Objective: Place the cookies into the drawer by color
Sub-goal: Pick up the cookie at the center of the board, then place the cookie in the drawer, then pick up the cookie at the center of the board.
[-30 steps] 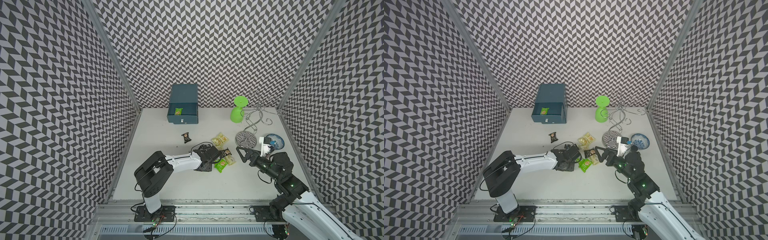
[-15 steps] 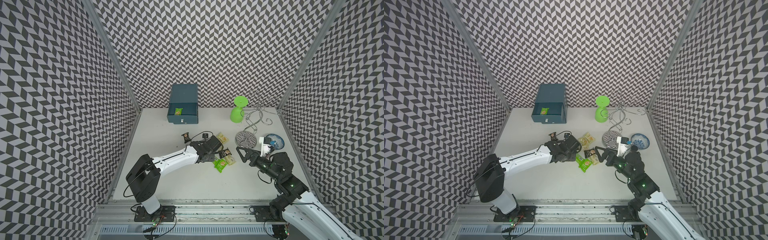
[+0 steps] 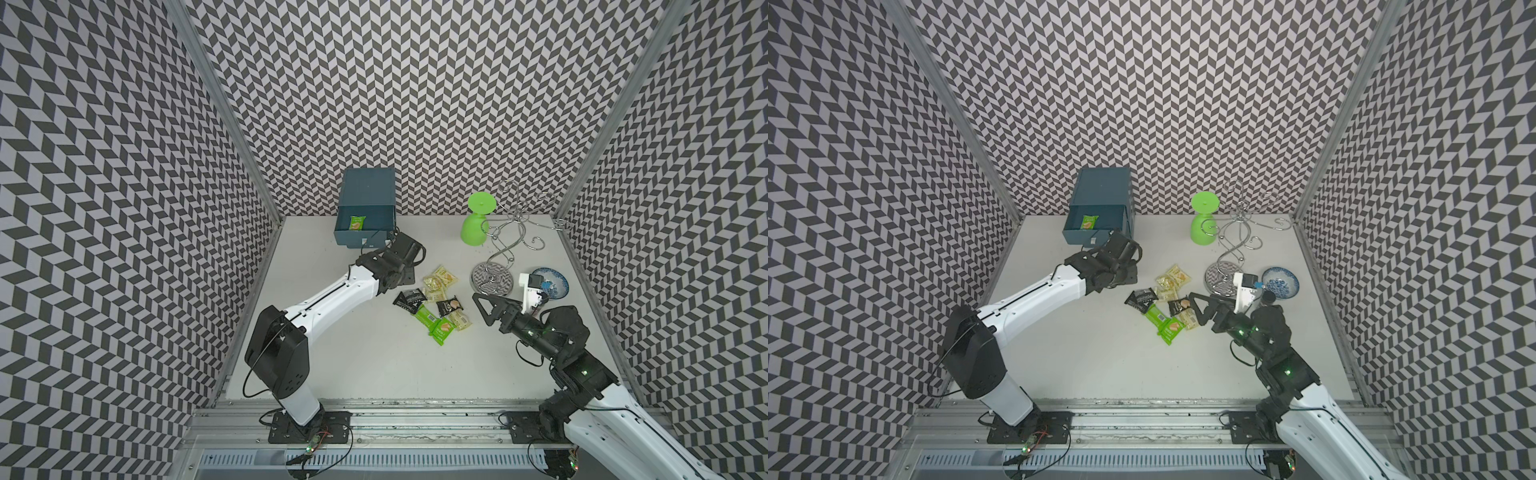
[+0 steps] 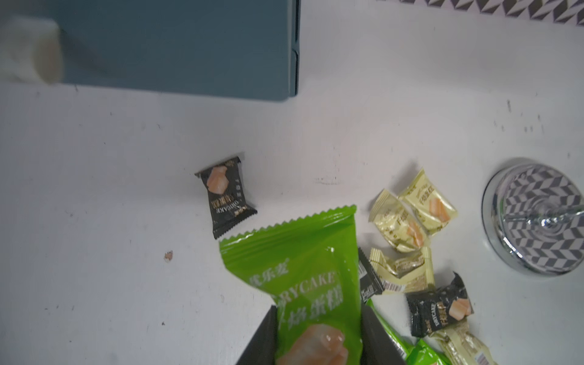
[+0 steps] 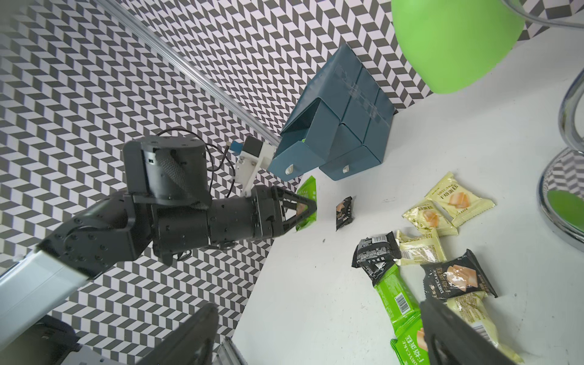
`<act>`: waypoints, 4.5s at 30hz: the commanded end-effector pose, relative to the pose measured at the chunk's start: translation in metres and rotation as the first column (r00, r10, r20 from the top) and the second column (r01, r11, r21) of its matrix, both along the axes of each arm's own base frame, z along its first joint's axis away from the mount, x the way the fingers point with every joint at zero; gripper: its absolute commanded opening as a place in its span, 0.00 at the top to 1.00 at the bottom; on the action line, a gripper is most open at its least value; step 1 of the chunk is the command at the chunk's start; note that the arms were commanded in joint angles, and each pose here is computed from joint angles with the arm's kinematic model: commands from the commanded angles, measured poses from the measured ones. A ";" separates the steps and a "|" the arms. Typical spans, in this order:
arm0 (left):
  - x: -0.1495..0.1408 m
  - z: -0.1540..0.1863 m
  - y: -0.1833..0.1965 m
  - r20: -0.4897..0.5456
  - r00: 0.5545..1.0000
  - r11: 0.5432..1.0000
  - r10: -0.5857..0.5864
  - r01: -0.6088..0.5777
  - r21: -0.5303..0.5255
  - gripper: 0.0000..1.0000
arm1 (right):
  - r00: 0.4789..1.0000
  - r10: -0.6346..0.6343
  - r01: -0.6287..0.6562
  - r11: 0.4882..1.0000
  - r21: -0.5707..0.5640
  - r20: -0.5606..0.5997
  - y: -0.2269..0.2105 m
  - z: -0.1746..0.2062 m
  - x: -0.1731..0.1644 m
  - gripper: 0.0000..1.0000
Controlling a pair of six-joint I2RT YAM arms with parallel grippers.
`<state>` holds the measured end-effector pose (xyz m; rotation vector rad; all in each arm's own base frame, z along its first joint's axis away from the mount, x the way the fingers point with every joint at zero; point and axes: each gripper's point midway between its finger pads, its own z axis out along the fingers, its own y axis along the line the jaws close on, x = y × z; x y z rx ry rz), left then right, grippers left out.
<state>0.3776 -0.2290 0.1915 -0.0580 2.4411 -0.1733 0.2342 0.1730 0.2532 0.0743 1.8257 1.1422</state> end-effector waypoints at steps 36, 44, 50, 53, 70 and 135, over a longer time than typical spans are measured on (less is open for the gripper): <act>0.170 0.084 0.092 0.208 0.964 0.981 0.164 -0.137 -0.136 0.67 | 0.992 -0.019 0.018 1.000 0.010 0.126 -0.011 0.029 -0.012 0.00; 0.179 0.046 0.105 0.138 0.972 0.980 0.189 -0.178 -0.091 0.67 | 0.990 -0.033 0.032 0.999 0.009 0.140 -0.015 0.032 -0.015 0.01; 0.185 0.021 0.110 0.084 0.978 0.981 0.191 -0.191 -0.011 0.66 | 0.990 -0.040 0.039 0.999 0.005 0.135 -0.016 0.032 -0.015 0.00; 0.186 0.012 0.116 0.065 0.978 0.979 0.200 -0.202 0.037 0.66 | 0.990 -0.043 0.043 0.999 0.006 0.136 -0.017 0.032 -0.016 0.00; 0.191 0.005 0.116 0.049 0.979 0.978 0.197 -0.200 0.062 0.37 | 0.989 -0.059 0.058 0.998 0.008 0.138 -0.022 0.032 -0.019 0.00; -0.058 -0.001 -0.038 -0.104 0.994 0.947 0.032 -0.063 -0.315 0.31 | 0.995 -0.039 0.035 0.998 0.044 0.092 -0.016 0.023 -0.018 0.00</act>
